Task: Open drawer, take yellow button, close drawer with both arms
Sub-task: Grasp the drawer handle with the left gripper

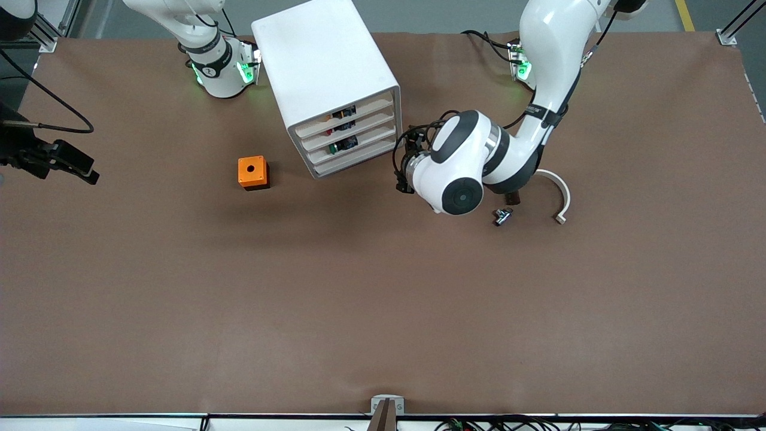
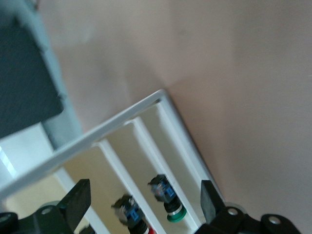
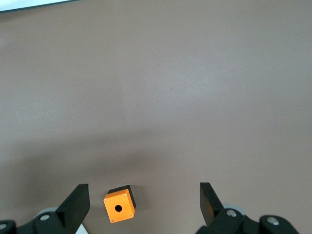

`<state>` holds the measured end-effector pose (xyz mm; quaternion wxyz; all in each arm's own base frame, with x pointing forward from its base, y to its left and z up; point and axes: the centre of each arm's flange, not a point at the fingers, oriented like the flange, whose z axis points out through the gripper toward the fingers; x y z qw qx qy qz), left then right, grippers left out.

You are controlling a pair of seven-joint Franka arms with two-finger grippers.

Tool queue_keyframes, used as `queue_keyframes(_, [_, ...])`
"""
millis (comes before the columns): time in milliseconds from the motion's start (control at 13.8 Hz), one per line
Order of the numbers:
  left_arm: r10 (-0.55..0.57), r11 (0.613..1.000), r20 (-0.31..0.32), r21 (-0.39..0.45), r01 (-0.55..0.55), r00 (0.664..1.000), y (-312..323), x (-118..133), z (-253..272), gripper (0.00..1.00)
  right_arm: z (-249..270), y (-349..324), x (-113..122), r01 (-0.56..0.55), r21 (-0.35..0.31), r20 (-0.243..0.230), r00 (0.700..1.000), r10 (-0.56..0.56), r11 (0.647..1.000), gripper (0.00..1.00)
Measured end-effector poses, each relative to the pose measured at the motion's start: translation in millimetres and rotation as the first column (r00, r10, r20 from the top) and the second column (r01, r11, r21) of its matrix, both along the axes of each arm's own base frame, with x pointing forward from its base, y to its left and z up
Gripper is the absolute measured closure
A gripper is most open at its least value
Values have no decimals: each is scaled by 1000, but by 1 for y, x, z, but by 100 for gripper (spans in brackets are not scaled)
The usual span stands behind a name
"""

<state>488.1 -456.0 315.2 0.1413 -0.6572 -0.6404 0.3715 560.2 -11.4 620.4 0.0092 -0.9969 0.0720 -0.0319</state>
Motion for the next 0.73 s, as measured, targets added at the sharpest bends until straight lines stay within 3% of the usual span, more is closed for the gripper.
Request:
queue_keyframes(291, [209, 977, -197, 87, -195, 958, -13, -6, -25, 7, 0, 0, 0, 0, 0, 0, 1000, 0, 1000, 0])
queue_keyframes(364, [243, 969, -226, 108, -223, 943, -15, -7, -28, 13, 0, 0, 0, 0, 0, 0, 1000, 0, 1000, 0])
queue_keyframes(727, [264, 960, -376, 187, -207, 888, -28, -30, -36, 19, 0, 0, 0, 0, 0, 0, 1000, 0, 1000, 0])
